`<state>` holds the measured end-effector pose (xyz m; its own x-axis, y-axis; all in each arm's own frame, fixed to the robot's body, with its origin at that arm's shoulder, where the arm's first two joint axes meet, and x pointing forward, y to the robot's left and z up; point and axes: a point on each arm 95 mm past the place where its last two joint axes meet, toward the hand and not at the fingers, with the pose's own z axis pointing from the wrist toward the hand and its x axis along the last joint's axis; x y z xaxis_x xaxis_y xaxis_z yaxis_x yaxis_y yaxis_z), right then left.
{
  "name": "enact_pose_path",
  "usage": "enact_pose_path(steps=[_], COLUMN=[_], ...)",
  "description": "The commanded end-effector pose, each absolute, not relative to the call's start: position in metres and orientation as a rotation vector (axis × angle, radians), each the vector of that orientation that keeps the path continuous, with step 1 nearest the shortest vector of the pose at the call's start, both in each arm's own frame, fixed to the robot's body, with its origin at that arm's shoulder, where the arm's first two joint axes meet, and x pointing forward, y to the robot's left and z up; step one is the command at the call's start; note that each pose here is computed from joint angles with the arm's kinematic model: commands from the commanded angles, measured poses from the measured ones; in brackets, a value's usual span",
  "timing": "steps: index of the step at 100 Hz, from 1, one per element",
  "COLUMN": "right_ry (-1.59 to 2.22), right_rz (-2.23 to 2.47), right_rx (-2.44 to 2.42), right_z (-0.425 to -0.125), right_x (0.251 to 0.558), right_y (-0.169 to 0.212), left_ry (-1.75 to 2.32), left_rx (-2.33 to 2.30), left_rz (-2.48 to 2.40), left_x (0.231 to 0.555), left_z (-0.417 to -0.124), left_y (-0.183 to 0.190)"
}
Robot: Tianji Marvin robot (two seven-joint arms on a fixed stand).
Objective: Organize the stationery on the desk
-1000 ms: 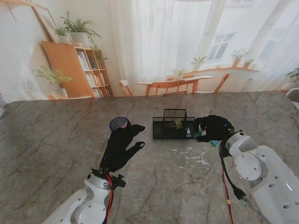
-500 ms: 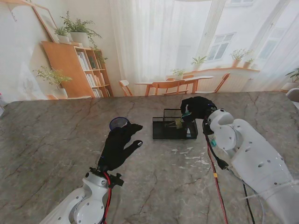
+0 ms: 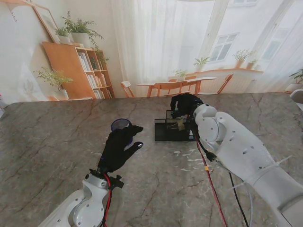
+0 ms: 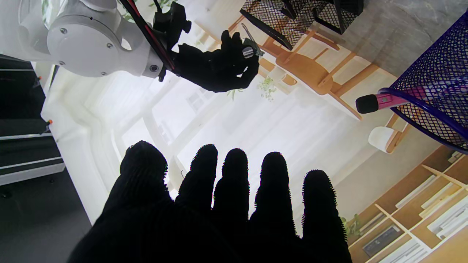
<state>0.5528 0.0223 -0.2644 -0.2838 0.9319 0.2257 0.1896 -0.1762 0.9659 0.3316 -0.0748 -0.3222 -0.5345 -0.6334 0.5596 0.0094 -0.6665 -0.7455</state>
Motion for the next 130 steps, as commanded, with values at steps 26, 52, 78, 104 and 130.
enact_pose_path(steps=[26,52,78,104,130], right_ry=[1.475,1.45,1.473,1.492,1.518], right_rz=[1.439,1.409,1.399,1.378,1.341], right_rx=[1.348,1.346,1.326,1.33,1.324], right_z=[-0.273,-0.275,-0.276,-0.279,-0.281], right_x=[0.565,0.568,0.567,0.565,0.562], right_y=[0.031,0.029,0.028,0.026,0.023], left_ry=[0.996,0.997,0.996,0.994,0.99], left_rx=[-1.243,-1.248,-1.247,-1.246,-1.244], left_rz=[-2.237,-2.24,-2.243,-2.247,-2.252], left_x=[0.331,0.331,0.331,0.331,0.331], left_z=[-0.324,-0.324,-0.324,-0.325,-0.325], left_y=[-0.075,-0.075,-0.075,-0.075,-0.076])
